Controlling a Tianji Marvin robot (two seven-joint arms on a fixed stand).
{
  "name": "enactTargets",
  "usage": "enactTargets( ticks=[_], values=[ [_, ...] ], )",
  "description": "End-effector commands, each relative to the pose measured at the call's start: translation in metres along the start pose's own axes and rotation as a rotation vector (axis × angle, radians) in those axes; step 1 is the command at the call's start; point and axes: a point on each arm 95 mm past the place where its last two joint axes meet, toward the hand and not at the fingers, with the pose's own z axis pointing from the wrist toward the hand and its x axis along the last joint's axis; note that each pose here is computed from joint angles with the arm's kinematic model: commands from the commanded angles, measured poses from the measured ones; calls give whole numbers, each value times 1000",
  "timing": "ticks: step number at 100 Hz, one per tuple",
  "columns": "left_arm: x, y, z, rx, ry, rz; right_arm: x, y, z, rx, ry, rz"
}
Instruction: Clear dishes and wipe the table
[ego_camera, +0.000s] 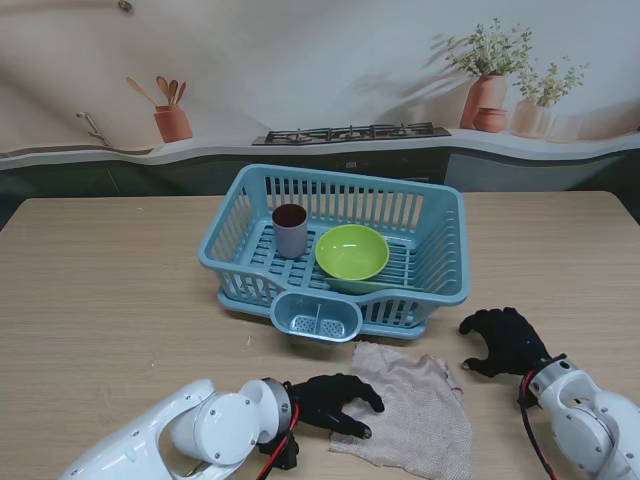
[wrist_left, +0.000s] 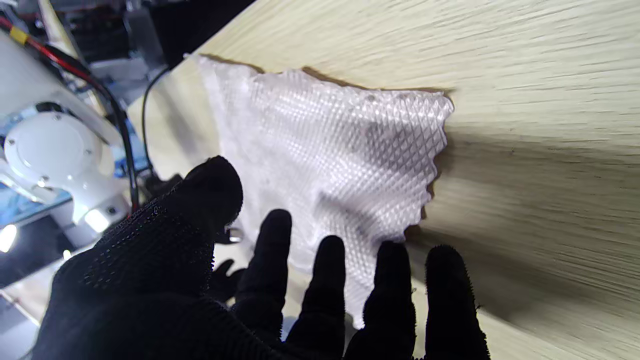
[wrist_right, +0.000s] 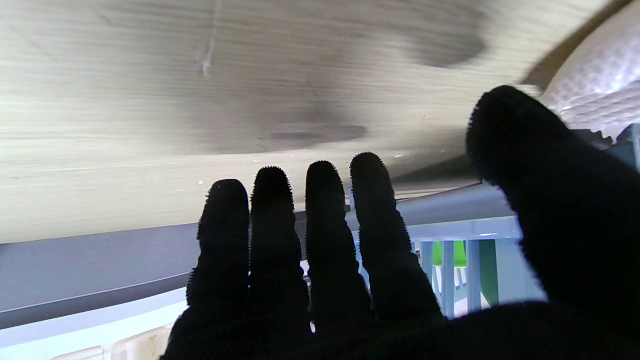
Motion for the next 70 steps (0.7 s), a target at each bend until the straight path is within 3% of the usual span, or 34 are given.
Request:
enactTargets(
  ticks=[1,8,44,70],
  values=[
    [2,-2,1,-33,6,9,3,-2,-1,13,2,2],
    [4,-3,2,-53,12,10,3,-2,-1,12,1,4],
    [12,-17,5,26,132,99,3,-2,-1,10,-3,8],
    [15,-19,12,10,119,61,3,-2,-1,11,-3,7]
  ],
)
